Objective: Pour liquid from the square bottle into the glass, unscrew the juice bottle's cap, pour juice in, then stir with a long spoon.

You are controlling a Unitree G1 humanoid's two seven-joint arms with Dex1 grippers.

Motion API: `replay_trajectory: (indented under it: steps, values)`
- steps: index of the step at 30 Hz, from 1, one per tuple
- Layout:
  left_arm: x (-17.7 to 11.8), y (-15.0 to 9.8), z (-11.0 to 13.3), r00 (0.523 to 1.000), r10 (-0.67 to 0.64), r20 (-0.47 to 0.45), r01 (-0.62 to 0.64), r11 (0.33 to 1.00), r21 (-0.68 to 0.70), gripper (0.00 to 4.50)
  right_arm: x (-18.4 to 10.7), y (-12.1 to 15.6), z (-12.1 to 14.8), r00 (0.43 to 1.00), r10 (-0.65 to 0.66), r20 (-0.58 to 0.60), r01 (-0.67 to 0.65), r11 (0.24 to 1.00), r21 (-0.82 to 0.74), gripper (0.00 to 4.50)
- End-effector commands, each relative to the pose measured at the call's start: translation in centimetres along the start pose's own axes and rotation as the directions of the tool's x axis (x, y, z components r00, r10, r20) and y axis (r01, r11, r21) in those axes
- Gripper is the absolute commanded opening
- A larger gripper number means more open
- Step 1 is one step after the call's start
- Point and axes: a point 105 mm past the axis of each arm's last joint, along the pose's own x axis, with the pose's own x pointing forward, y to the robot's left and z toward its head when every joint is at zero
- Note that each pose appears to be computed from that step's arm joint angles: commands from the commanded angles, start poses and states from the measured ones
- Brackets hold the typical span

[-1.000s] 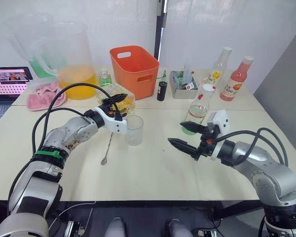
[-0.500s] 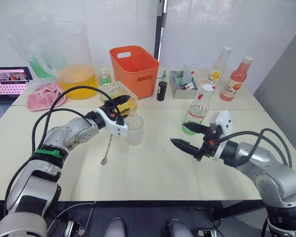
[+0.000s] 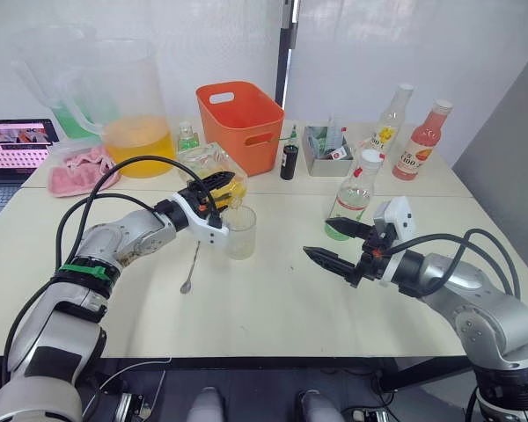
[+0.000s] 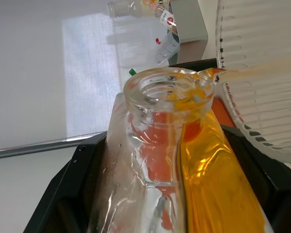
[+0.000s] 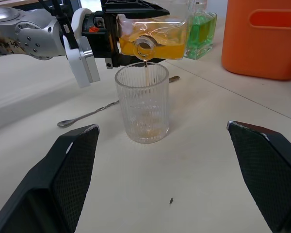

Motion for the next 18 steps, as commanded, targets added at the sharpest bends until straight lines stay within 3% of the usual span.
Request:
replay_trajectory:
  steps: [1,18]
  values:
    - [0.59,5.07,-0.39,0.986,0.165,0.023,-0.167,0.983,0.071,2.81,-0.04,0.43,1.10,0.999,0.017,0.035,-0.016,1.000,-0.022,4.47]
    - [0.45,5.08,-0.34,0.985,0.168,0.029,-0.170,0.980,0.104,2.81,0.31,0.81,1.32,0.998,0.039,0.045,-0.038,0.999,-0.021,4.47]
